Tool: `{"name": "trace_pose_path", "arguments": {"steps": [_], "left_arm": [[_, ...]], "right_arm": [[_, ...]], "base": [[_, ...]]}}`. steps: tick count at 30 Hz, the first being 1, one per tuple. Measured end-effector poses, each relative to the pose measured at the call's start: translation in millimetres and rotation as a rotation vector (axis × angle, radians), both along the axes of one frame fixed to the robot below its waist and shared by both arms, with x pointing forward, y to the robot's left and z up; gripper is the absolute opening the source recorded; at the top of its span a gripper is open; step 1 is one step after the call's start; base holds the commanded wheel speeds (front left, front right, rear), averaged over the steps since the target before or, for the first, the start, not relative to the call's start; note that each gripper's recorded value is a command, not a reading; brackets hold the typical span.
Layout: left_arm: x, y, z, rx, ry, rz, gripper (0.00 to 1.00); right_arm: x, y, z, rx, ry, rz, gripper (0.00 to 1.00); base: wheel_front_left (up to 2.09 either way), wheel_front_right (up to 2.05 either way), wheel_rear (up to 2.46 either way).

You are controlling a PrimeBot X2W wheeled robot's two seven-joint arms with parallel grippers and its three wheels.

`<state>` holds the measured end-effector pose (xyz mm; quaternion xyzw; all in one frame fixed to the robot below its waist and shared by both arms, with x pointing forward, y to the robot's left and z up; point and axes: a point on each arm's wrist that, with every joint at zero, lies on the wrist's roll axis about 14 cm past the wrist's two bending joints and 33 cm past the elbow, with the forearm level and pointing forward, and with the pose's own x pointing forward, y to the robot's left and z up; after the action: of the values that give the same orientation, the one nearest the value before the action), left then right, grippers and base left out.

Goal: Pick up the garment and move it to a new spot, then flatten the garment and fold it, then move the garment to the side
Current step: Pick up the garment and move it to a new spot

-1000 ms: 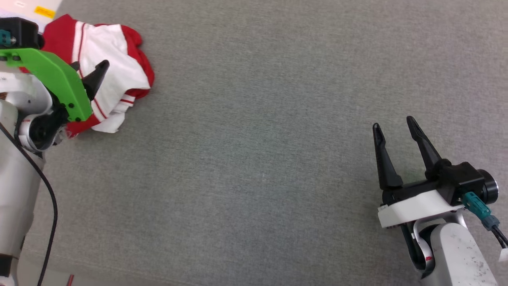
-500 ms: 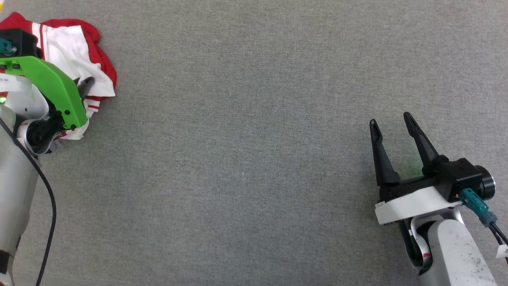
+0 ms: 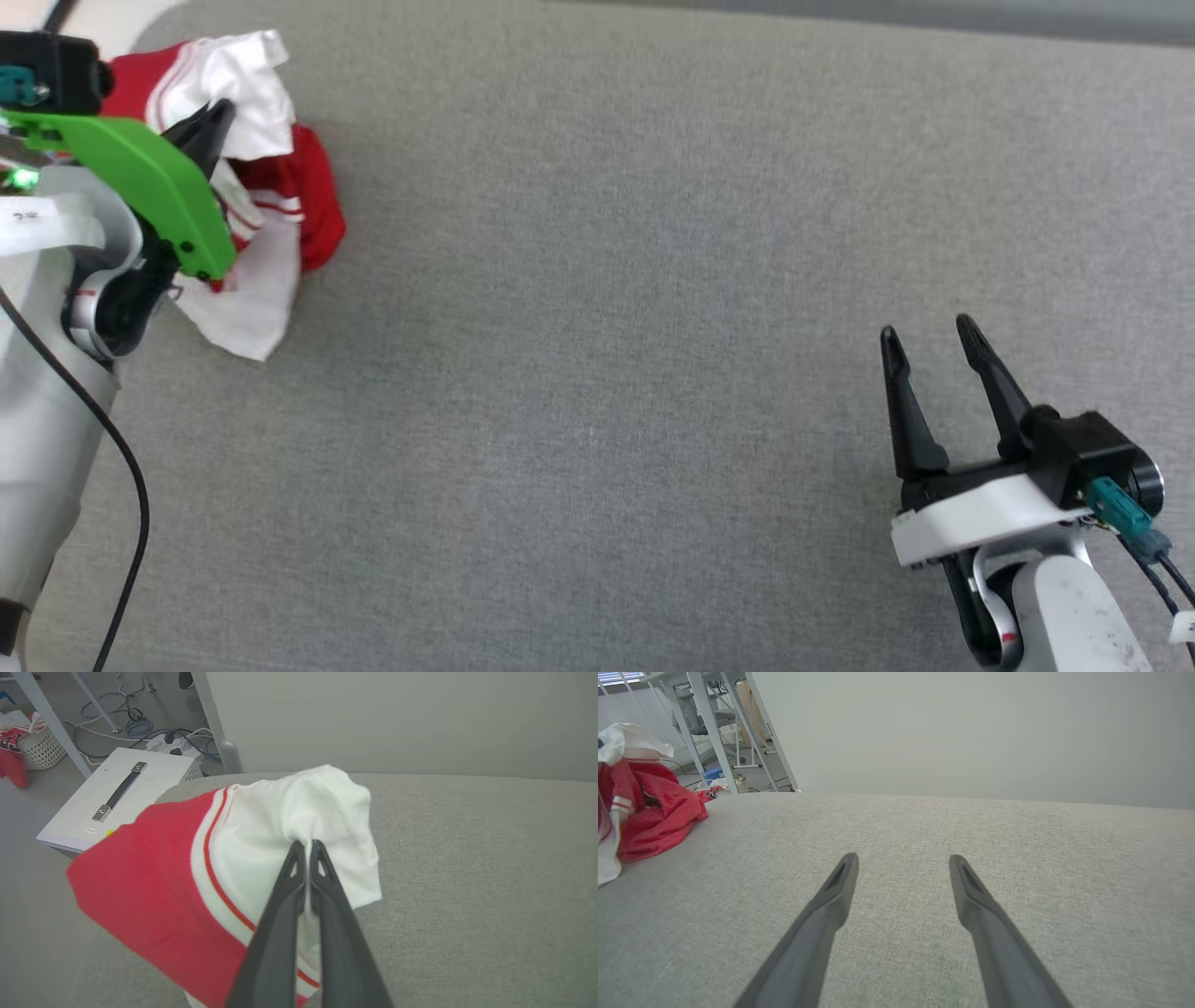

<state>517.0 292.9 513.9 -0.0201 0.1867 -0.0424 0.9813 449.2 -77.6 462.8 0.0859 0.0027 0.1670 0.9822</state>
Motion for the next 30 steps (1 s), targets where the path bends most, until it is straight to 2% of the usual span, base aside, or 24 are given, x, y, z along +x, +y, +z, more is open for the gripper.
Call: {"name": "trace_pose_path", "arguments": {"steps": [6,8,9,15,21,26,27,28,30], "left_arm": [[-15.9,-47.7,58.9,0.011,-0.148,-0.149,0.0],[-25.7,-72.3,69.0,0.015,-0.168,-0.216,0.0],[-34.8,-97.9,74.2,0.002,-0.181,-0.278,0.0],[-57.1,-183.0,72.6,-0.051,-0.184,-0.472,0.0],[-79.6,-287.6,59.8,-0.113,-0.162,-0.698,0.0],[-101.6,-365.9,43.6,-0.204,-0.119,-0.839,0.0],[-105.5,-379.2,39.7,-0.21,-0.116,-0.862,0.35],[-108.2,-390.8,37.6,-0.223,-0.12,-0.878,1.0],[-111.7,-407.2,33.6,-0.253,-0.118,-0.896,1.0]], "right_arm": [[-17.2,-9.0,30.3,0.02,-0.059,-0.025,1.0],[-22.9,-13.5,42.3,0.024,-0.086,-0.038,1.0],[-28.6,-18.2,52.2,0.028,-0.109,-0.05,1.0],[-46.0,-41.9,71.6,0.033,-0.156,-0.115,1.0],[-61.1,-81.4,84.8,0.035,-0.191,-0.228,1.0],[-74.8,-118.8,85.6,0.026,-0.193,-0.339,1.0],[-77.8,-125.5,85.1,0.022,-0.192,-0.358,1.0],[-80.8,-131.5,84.5,0.019,-0.19,-0.376,1.0],[-85.6,-140.5,83.4,0.014,-0.186,-0.405,1.0]], "base": [[0.0,0.0,0.0],[0.0,0.0,0.0],[0.0,0.0,0.0],[0.0,0.0,0.0],[0.0,0.0,0.0],[0.0,0.0,0.0],[0.0,0.0,0.0],[0.0,0.0,0.0],[0.0,0.0,0.0]]}}
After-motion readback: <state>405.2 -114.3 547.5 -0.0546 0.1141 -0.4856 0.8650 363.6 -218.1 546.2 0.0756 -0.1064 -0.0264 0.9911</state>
